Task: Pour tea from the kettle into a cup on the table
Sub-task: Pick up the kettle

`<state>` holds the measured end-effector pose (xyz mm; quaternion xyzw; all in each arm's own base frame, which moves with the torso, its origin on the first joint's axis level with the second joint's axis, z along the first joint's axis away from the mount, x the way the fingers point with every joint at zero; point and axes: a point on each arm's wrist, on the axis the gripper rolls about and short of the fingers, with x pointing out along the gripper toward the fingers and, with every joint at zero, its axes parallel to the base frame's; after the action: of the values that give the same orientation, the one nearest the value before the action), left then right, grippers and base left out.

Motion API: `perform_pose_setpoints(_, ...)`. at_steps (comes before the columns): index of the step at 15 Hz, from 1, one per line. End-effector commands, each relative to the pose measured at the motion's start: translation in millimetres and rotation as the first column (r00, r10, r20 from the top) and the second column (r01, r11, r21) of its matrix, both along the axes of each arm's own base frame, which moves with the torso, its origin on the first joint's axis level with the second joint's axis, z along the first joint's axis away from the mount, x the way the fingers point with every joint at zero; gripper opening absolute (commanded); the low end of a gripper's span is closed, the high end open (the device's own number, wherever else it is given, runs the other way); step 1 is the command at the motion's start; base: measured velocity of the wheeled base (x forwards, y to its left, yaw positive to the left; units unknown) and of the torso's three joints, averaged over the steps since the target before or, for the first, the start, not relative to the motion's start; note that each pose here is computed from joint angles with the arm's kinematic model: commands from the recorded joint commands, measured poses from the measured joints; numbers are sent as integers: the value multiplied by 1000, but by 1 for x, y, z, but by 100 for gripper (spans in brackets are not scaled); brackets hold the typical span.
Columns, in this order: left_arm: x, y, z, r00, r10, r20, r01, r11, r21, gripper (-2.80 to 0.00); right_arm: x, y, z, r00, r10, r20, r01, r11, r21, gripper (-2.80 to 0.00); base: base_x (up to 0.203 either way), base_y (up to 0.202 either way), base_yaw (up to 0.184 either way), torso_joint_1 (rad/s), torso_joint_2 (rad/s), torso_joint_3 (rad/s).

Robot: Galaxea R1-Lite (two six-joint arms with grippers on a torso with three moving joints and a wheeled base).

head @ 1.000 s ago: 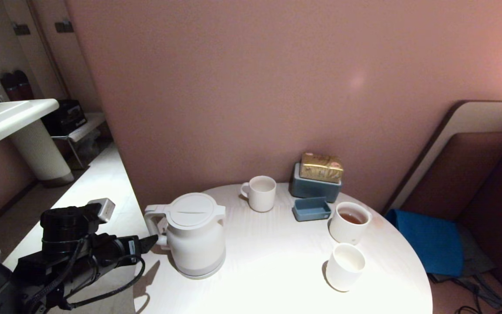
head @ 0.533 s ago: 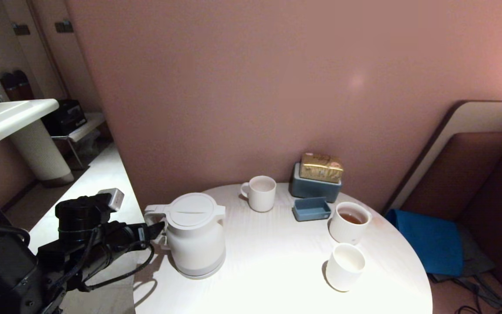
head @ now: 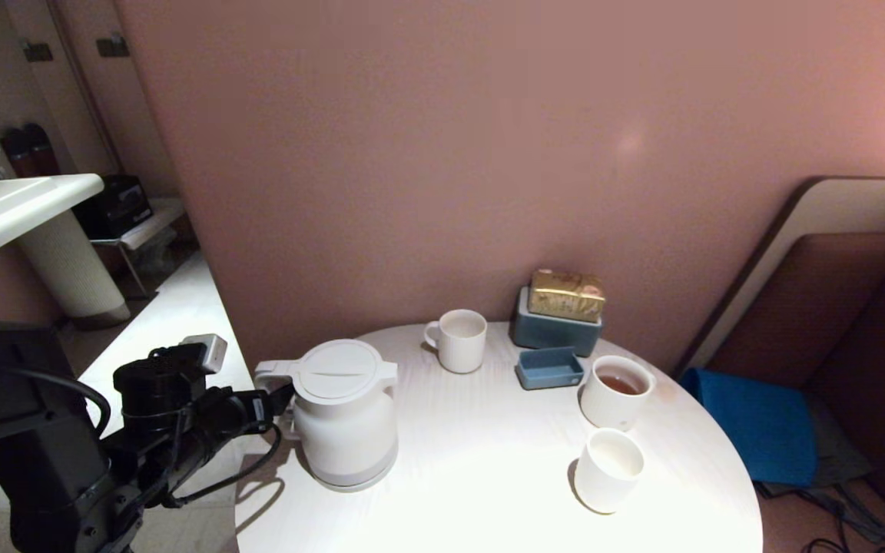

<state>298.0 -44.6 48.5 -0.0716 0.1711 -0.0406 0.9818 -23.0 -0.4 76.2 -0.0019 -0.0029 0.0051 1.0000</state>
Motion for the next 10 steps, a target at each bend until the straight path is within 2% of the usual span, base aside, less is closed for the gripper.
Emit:
perform_pose_setpoints(1,0,0,-6,1000,0,-5,0,1000,-1,0,0,0,0,1000,2,-2,-2,1000,-1,0,0,0,0,0,0,0)
perform_pose_setpoints(5,3,-1,-10,1000,-1,0,1,1000,-7,0,0,0,0,1000,0,-1,0,1000,-1,0,0,0,0,0,0,0)
perform_pose_setpoints(8,8,-2,-13,998,-3,66,4,1000,-17,0,0,0,0,1000,0,-1,0,1000,-1,0,0,0,0,0,0,0)
perform_pose_setpoints(10,9,-3,-17,997,-6,78,8,1000,-16,0,0,0,0,1000,0,-1,0,1000,-1,0,0,0,0,0,0,0)
